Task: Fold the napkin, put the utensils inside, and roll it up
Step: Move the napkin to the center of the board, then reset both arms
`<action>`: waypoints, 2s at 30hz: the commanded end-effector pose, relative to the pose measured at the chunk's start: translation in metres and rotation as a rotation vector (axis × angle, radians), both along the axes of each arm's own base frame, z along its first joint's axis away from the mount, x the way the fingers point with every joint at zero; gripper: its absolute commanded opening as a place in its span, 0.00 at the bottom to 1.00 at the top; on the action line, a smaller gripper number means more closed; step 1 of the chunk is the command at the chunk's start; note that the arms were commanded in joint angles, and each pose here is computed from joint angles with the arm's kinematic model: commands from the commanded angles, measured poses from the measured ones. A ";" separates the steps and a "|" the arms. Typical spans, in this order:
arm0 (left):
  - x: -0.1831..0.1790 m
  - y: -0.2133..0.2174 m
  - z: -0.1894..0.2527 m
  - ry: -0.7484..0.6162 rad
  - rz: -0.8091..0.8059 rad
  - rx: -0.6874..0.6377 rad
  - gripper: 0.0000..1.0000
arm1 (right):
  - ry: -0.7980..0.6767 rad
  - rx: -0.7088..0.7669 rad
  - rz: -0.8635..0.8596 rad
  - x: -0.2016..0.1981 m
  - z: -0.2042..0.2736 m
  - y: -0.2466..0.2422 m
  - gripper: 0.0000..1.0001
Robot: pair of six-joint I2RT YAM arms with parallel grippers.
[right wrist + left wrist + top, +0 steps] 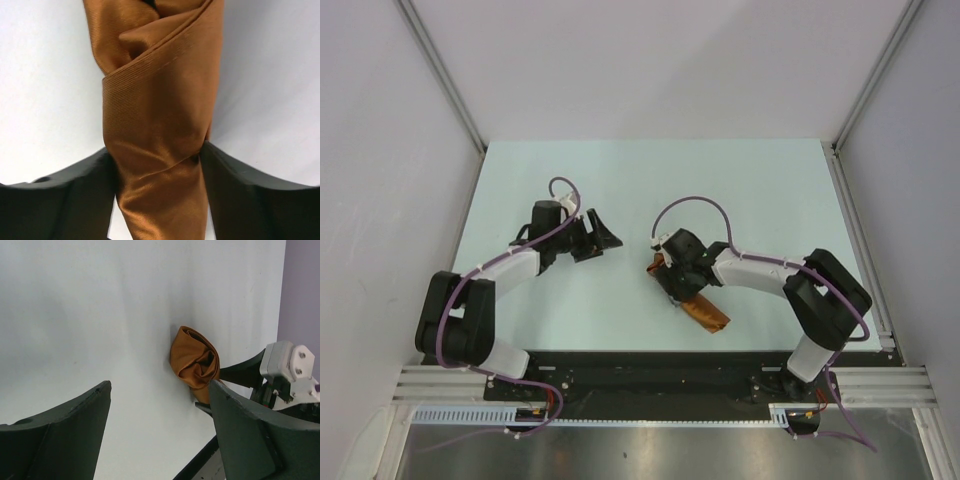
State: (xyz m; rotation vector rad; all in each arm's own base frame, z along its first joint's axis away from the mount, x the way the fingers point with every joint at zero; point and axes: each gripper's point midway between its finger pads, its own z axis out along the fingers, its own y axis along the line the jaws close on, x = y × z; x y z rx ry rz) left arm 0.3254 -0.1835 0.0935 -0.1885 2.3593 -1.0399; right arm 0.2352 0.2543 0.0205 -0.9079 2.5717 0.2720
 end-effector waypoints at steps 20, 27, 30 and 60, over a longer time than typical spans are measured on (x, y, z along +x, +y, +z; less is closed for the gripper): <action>0.011 0.012 0.117 -0.236 -0.045 -0.088 0.84 | -0.008 0.099 -0.503 0.121 -0.006 -0.100 0.45; 0.014 0.019 0.120 -0.240 -0.033 -0.088 0.84 | -0.050 0.104 -0.619 0.171 -0.006 -0.145 0.44; 0.013 0.020 0.120 -0.242 -0.036 -0.085 0.84 | -0.059 0.101 -0.641 0.186 -0.007 -0.158 0.44; 0.000 0.117 0.179 -0.581 0.143 0.236 1.00 | -0.499 0.462 -0.519 0.160 0.201 -0.151 1.00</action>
